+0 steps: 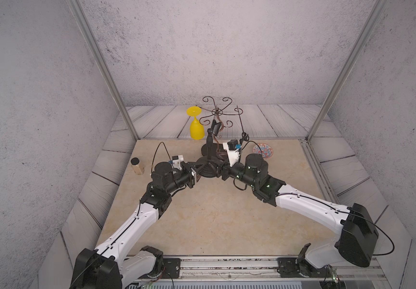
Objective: Assemble a microphone stand
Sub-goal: Screw the microphone stand pole into the microphone stand base.
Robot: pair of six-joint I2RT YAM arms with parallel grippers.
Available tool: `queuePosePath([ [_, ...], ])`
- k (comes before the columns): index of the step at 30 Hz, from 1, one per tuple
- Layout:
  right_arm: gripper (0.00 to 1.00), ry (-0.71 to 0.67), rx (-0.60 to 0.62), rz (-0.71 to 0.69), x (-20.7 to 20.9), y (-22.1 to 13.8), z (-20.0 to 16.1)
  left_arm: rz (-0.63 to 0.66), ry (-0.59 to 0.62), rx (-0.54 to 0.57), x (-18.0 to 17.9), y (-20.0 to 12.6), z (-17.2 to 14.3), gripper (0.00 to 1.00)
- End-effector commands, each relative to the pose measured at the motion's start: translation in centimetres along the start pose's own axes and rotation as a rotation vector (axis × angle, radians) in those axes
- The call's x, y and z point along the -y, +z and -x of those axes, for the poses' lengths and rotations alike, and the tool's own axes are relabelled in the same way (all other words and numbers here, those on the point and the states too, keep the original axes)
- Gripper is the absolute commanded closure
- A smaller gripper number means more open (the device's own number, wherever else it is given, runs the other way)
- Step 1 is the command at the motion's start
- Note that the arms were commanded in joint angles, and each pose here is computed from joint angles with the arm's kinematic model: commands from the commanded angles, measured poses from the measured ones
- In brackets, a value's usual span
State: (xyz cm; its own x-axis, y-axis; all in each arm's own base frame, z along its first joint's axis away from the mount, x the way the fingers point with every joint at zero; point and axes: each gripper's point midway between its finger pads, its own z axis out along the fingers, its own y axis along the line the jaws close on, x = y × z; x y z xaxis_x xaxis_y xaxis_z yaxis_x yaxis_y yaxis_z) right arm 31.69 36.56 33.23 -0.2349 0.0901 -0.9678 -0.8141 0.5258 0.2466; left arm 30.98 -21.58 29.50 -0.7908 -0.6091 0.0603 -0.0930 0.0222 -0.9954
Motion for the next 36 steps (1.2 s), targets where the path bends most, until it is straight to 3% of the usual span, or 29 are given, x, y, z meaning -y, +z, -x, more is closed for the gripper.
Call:
queuePosePath([
  [1,0.35,-0.019,-0.007,0.355,-4.1,-1.6,1.2,-0.145,0.075,-0.028,4.6,-1.0,-1.1,1.00],
  [8,0.38,-0.064,-0.086,0.533,-4.3,-1.4,1.3,-0.150,0.068,-0.039,4.8,-1.1,-1.3,1.00],
  [18,0.45,-0.085,-0.158,0.531,-2.9,1.0,0.4,-0.161,0.059,-0.043,5.1,-1.1,-1.4,1.00],
  [22,0.57,-0.085,-0.146,0.516,-2.5,1.7,0.9,-0.163,0.061,-0.045,5.2,-1.1,-1.4,1.00],
  [25,0.78,-0.063,-0.145,0.489,-2.0,2.4,0.9,-0.162,0.062,-0.043,5.2,-1.0,-1.3,1.00],
  [29,1.00,-0.015,-0.110,0.298,0.0,3.0,0.4,-0.163,0.067,-0.041,5.3,-0.9,-1.3,1.00],
  [33,1.00,0.074,-0.039,-0.051,2.3,2.9,-0.7,-0.156,0.072,-0.030,5.1,-0.9,-1.1,1.00],
  [36,1.00,0.151,0.080,-0.369,3.1,1.6,-1.4,-0.146,0.073,-0.029,4.7,-0.8,-1.0,1.00],
])
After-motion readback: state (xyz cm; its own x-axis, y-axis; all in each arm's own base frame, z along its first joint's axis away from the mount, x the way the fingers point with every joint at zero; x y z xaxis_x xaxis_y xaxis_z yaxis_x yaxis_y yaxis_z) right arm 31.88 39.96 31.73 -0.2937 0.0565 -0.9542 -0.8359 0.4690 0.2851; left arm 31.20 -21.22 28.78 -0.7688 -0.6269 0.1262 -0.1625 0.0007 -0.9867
